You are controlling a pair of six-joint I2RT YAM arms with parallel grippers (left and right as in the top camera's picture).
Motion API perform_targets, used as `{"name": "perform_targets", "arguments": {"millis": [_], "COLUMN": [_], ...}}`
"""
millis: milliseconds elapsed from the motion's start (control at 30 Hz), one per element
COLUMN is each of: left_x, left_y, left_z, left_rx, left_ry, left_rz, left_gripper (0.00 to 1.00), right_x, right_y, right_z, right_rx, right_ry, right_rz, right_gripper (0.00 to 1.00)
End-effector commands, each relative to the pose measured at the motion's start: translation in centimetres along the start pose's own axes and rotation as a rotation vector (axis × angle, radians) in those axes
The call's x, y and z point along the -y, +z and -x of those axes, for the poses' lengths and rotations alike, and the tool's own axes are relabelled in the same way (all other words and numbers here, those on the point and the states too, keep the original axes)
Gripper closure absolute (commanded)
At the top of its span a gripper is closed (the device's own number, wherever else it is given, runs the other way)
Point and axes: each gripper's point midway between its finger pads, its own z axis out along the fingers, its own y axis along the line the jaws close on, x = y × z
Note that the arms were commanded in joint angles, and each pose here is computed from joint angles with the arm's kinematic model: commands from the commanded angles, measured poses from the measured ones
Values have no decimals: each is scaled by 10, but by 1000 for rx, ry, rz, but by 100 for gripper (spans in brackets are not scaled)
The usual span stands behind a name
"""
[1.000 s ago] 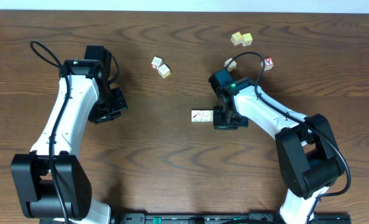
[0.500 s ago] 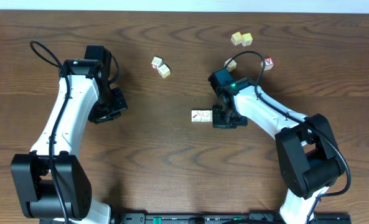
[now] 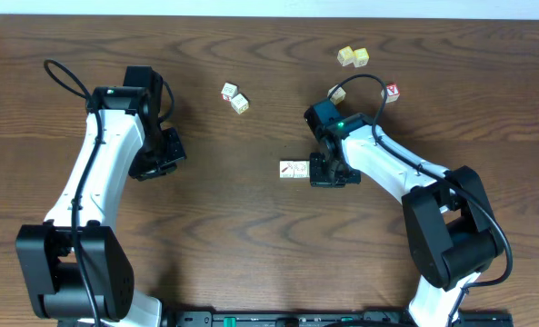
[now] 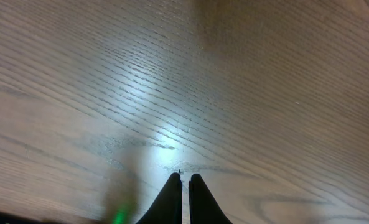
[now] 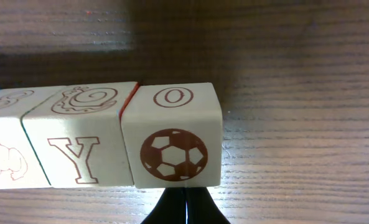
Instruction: Lift 4 blocks
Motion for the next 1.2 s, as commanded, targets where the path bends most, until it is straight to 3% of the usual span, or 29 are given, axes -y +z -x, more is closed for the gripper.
{"name": "perform_targets", "arguments": {"millis": [0, 300, 633, 833, 1000, 1167], "left_x": [-3, -3, 15, 59, 88, 125], "left_y": [-2, -2, 0, 7, 25, 40], "left_z": [0, 0, -8, -24, -27, -33], "left_rx": [6, 6, -30, -75, -102, -170], "left_ry": [-16, -15, 4, 171, 209, 309], "left_rz": [10, 9, -69, -197, -235, -408], "left_gripper": [93, 93, 93, 93, 92, 93], "right_x": [0, -3, 15, 60, 56, 45], "right_y": [-6, -12, -72, -71, -50, -33], "right_z": [3, -4, 13, 34, 35, 32], "right_rx": [23, -18, 1, 17, -7, -6], "right_ry": [-9, -8, 23, 112, 88, 89], "right_rz": [10, 26, 33, 43, 220, 373], "right_gripper": [99, 99, 99, 99, 99, 99]}}
